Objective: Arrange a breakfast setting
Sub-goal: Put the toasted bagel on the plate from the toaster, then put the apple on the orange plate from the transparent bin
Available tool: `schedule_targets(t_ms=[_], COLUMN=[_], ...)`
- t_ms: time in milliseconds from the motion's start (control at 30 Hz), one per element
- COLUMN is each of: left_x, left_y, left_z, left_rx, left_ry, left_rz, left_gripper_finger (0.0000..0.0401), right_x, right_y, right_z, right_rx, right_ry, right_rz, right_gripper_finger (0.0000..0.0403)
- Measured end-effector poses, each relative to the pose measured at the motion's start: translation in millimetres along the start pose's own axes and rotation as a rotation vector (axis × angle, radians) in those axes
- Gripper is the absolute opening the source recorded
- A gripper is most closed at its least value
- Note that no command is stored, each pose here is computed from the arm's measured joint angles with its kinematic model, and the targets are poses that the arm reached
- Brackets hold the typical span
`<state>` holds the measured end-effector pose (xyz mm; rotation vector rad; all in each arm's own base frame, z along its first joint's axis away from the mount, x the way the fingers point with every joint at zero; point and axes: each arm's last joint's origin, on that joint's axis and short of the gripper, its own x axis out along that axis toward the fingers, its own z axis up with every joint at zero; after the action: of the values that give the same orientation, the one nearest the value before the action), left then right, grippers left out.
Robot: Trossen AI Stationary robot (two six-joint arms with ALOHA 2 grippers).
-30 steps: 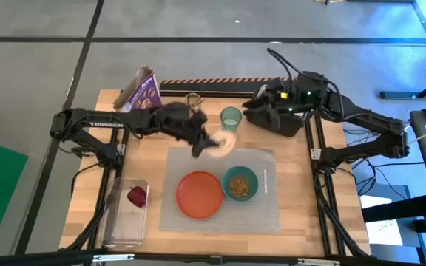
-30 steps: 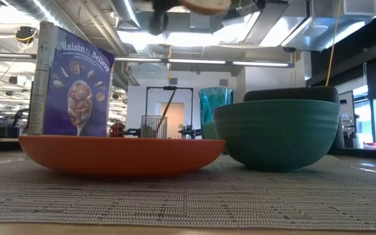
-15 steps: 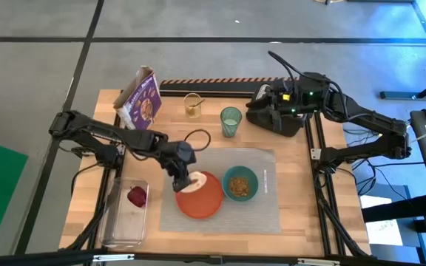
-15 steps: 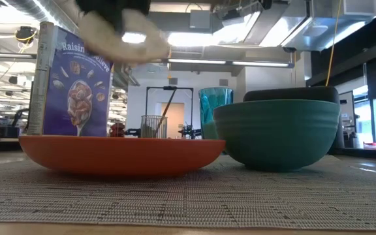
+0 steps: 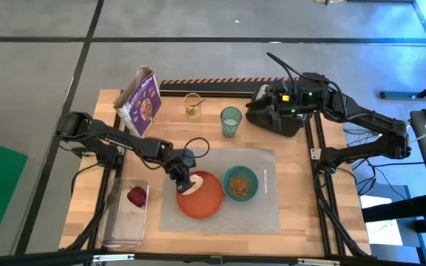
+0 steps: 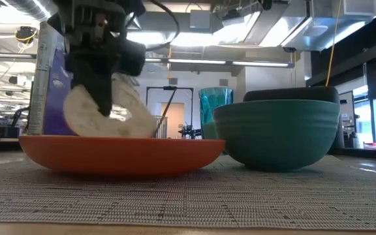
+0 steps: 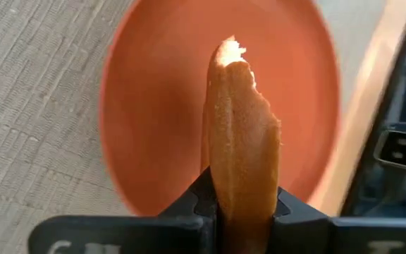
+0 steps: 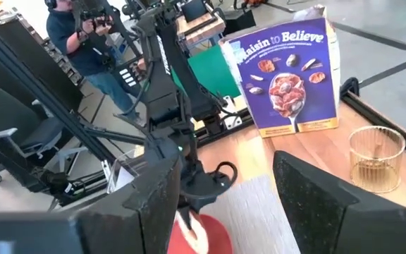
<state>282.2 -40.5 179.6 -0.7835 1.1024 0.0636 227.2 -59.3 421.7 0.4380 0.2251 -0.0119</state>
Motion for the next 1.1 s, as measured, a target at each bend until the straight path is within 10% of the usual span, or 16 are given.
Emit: schedule_targets(t_ms=[533, 1100], left_x=[4, -72], left_y=[5, -49], left_z=[-2, 30], left_rx=[-0.027, 0.077], left_ry=[0.001, -0.057], left_rz=[0.071, 0.299], left_gripper_finger=[0.0156, 0.0173], right_x=[0, 2], right_y=[-1, 0], right_z=[-2, 6], right_rx=[-0.019, -0.133], right_ry=[0.019, -0.071], right_rz=[-0.009, -0.033], right_gripper_finger=[0.022, 0.022])
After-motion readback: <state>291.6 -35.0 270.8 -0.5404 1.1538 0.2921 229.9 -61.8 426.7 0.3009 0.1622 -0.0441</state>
